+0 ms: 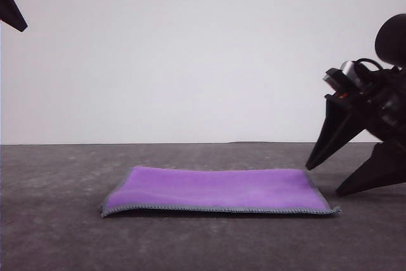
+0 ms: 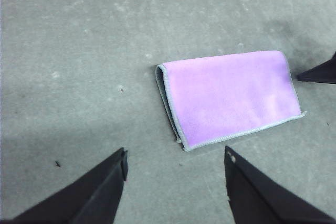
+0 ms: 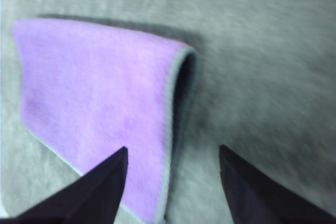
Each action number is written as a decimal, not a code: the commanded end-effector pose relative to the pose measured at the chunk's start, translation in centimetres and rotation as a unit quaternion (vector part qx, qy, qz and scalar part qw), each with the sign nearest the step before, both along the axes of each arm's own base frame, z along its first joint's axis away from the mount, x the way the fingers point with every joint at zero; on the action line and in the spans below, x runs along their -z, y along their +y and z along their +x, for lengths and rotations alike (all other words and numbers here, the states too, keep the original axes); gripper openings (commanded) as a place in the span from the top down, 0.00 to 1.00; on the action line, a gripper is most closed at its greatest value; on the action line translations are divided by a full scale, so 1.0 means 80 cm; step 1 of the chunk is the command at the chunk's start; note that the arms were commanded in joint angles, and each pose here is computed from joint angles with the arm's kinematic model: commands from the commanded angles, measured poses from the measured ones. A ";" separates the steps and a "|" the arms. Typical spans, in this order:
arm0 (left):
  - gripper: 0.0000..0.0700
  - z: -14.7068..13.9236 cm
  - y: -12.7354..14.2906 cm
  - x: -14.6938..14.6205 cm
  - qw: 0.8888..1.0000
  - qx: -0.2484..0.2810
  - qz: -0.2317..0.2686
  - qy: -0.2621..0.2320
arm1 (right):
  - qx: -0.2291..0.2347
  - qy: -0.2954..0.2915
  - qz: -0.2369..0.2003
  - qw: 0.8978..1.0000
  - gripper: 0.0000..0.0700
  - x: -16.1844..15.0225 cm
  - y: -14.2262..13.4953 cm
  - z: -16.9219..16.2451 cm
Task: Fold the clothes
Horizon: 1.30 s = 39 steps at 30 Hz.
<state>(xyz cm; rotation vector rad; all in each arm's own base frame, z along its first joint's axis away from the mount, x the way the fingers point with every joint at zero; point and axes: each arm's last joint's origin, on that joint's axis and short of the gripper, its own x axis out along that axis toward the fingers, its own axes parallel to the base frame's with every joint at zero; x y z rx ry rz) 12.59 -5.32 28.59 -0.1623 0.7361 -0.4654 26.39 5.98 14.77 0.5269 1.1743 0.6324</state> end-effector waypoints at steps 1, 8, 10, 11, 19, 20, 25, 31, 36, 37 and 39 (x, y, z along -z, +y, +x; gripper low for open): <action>0.50 0.001 -0.001 -0.004 1.000 0.000 -0.002 -0.004 | -0.008 0.001 0.001 1.000 0.50 0.006 0.003 0.004; 0.50 0.001 -0.001 -0.004 1.000 0.000 -0.003 -0.004 | -0.025 0.006 0.017 1.000 0.50 0.012 0.019 0.005; 0.50 0.001 -0.001 -0.004 1.000 0.000 -0.003 -0.004 | -0.031 0.005 0.019 0.999 0.50 0.013 0.026 0.005; 0.50 0.001 -0.001 -0.004 1.000 0.000 -0.003 -0.004 | -0.033 0.005 0.020 0.999 0.50 0.014 0.030 0.005; 0.50 0.001 -0.001 -0.004 1.000 -0.004 -0.008 0.000 | -0.030 0.006 0.020 0.999 0.55 0.018 0.047 0.007; 0.50 0.001 -0.001 -0.004 1.000 -0.006 -0.009 0.001 | -0.023 0.009 0.017 1.000 0.60 0.018 0.046 0.007; 0.50 0.001 -0.001 -0.004 1.000 -0.006 -0.010 0.001 | -0.007 0.014 0.018 1.000 0.88 0.018 0.037 0.010; 0.50 0.001 -0.001 -0.004 1.000 -0.006 -0.010 0.001 | -0.007 0.013 0.025 1.000 0.99 0.016 0.035 0.011; 0.50 0.001 -0.001 -0.004 1.000 -0.006 -0.009 0.001 | -0.018 0.004 0.041 0.999 0.99 0.005 0.041 0.018; 0.50 0.001 -0.001 -0.004 1.000 -0.006 -0.009 0.001 | -0.021 0.003 0.042 0.999 0.99 0.002 0.044 0.020; 0.50 0.001 -0.001 -0.004 1.000 -0.006 -0.009 0.000 | -0.031 0.002 0.044 0.999 0.99 -0.006 0.051 0.023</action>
